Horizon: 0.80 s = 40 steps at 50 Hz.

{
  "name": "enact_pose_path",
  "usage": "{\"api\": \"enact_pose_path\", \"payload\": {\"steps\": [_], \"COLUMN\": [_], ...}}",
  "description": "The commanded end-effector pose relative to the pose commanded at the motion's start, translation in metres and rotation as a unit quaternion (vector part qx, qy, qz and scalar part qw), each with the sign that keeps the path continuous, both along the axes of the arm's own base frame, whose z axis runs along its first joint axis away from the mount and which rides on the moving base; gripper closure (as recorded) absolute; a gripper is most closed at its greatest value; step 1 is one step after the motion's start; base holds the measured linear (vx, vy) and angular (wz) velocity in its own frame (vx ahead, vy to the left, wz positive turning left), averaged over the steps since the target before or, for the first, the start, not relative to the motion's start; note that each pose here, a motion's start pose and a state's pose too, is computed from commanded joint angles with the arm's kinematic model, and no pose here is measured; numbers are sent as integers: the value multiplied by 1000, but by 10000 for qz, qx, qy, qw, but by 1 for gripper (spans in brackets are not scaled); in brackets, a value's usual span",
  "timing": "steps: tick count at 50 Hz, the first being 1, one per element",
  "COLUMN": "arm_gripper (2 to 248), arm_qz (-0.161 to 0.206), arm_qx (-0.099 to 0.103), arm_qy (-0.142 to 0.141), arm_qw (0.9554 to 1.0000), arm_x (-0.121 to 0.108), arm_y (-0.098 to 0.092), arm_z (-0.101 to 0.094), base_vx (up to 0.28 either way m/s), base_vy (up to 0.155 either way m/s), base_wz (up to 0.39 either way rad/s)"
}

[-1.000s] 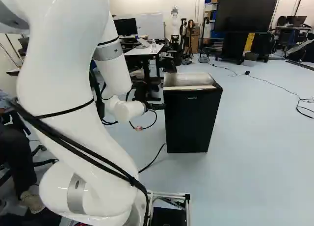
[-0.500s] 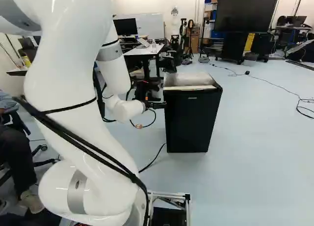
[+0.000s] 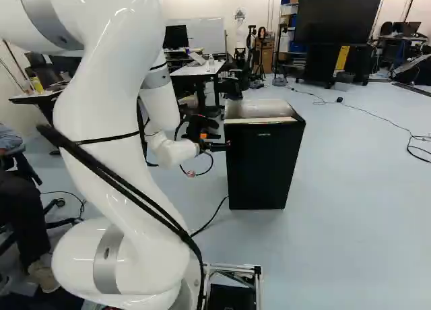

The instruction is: Open the fridge door

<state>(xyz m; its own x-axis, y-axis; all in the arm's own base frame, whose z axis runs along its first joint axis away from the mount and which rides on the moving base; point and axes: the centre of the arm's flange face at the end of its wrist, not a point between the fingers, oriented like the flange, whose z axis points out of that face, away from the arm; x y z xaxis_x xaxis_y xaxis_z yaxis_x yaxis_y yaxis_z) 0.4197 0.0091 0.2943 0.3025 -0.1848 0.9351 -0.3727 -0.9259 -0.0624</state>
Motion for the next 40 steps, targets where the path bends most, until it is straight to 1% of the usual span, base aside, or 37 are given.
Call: {"api": "enact_pose_path", "payload": {"steps": [21, 40], "arm_gripper": [3, 3], "arm_qz": [-425, -827], "arm_qx": [-102, -230], "arm_qy": [-118, -241], "arm_qw": [9990, 9960], "arm_x": [18, 34], "arm_y": [2, 4], "arm_z": [-20, -40], "base_vx": [0, 0], "base_vy": [0, 0], "base_wz": [0, 0]}}
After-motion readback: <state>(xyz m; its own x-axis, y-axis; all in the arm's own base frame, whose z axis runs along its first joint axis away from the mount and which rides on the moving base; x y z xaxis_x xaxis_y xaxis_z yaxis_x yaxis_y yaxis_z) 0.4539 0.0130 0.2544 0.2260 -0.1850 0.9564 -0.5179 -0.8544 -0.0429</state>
